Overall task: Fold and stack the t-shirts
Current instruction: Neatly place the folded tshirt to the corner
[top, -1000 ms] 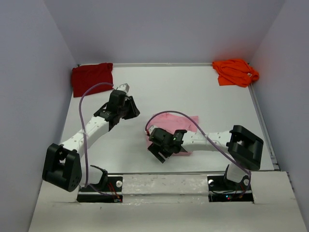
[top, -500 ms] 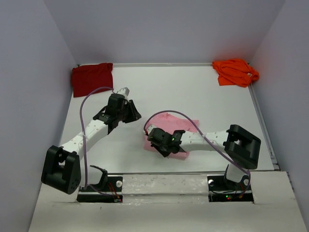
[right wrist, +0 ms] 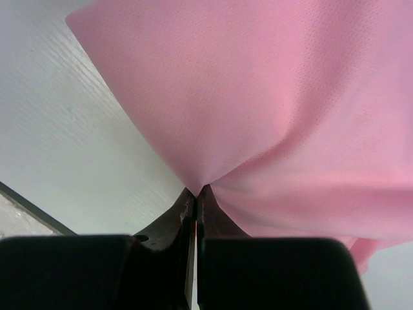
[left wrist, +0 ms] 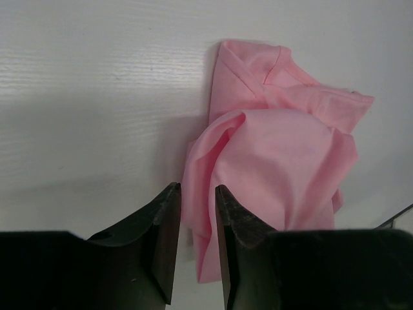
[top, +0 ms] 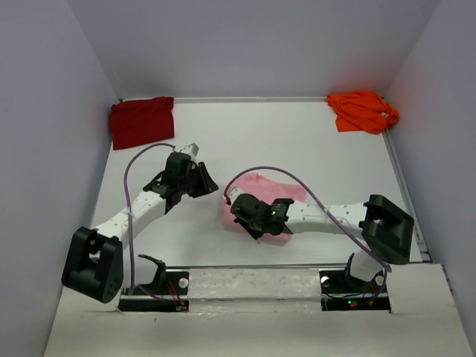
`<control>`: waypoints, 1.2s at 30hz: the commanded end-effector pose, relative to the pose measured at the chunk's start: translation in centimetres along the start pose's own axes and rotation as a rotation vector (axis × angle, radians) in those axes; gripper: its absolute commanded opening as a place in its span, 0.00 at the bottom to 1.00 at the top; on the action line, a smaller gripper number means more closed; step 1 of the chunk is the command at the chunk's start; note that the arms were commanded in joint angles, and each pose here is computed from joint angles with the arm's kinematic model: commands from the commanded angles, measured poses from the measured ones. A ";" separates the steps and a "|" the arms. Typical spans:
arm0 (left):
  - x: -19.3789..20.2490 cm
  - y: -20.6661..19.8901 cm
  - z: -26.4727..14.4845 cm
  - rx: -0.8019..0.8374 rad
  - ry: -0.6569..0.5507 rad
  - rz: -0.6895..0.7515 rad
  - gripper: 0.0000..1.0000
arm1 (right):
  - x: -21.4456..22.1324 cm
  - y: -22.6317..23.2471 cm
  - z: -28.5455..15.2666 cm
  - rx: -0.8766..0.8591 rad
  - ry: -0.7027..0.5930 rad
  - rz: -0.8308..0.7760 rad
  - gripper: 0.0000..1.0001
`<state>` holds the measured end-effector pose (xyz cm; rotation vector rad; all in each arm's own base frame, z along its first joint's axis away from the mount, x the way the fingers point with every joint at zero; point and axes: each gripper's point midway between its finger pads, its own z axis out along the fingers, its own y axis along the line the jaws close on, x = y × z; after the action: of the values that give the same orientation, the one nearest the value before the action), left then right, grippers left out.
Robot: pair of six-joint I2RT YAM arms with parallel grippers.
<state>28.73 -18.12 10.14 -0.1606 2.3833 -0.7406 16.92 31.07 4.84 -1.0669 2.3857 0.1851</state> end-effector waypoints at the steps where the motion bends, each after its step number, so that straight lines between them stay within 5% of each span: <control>1: -0.1 -2.0 -1.2 0.099 -0.015 -0.021 0.38 | -1.9 -0.4 -2.3 0.013 -0.076 0.001 0.00; 20: 4.5 -1.3 -4.5 0.187 -0.020 -0.132 0.47 | -3.0 -0.5 -3.2 0.014 -0.101 -0.021 0.00; 29: 6.1 -1.3 -4.8 0.202 0.000 -0.177 0.92 | -3.1 -0.3 -3.1 0.004 -0.104 -0.019 0.00; 36: 8.0 -1.2 -3.7 0.171 0.076 -0.169 0.92 | -3.8 -0.3 -3.5 0.004 -0.122 -0.015 0.00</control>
<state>20.41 -19.07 9.32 -0.2766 2.3582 -1.0233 17.19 30.48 7.07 -1.0704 2.3419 0.1794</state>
